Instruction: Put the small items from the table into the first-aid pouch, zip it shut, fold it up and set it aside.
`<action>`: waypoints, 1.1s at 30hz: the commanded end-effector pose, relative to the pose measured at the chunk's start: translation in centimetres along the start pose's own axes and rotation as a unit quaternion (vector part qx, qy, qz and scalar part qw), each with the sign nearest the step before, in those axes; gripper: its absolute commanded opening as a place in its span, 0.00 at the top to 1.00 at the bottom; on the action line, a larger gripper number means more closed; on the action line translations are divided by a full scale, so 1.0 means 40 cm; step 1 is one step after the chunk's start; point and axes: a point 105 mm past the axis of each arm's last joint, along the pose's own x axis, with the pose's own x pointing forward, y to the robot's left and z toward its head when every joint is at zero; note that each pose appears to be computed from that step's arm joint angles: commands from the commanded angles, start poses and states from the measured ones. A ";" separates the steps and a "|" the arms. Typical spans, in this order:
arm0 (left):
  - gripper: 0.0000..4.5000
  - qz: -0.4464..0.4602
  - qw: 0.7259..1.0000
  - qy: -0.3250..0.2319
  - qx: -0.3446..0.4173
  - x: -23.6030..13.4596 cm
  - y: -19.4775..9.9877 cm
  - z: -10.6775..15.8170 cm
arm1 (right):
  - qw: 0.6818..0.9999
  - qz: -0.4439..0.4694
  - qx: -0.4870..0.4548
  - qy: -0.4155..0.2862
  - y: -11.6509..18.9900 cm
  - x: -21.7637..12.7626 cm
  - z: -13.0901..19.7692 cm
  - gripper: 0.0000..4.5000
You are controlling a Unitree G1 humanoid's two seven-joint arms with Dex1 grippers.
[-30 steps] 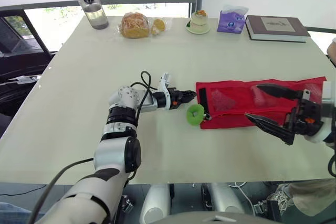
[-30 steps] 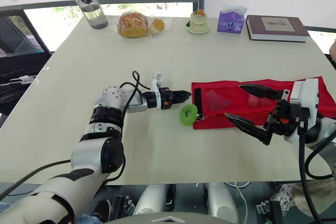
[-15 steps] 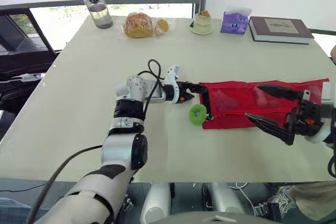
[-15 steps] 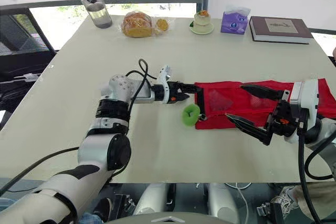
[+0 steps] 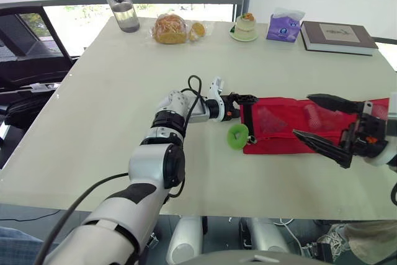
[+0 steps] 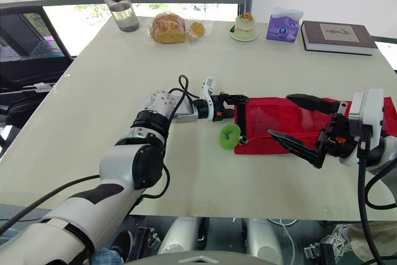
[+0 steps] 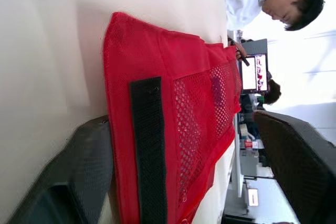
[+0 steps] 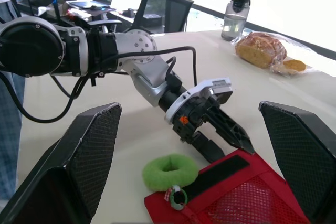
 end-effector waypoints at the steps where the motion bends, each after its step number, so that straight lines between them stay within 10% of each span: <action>1: 0.43 0.003 0.999 0.037 -0.002 0.030 0.009 -0.047 | 1.000 0.001 -0.024 -0.014 0.008 0.000 0.028 0.00; 7: 0.99 0.002 0.999 0.039 0.011 0.033 0.002 -0.042 | 1.000 0.000 -0.025 -0.019 0.009 0.006 0.028 0.00; 17: 0.99 0.014 1.000 0.011 0.008 -0.049 0.041 0.003 | 1.000 0.025 -0.013 -0.013 0.021 0.053 0.002 0.00; 33: 0.99 0.092 0.992 -0.079 -0.039 -0.254 0.147 0.063 | 0.981 0.191 -0.014 0.008 0.112 0.385 -0.159 0.00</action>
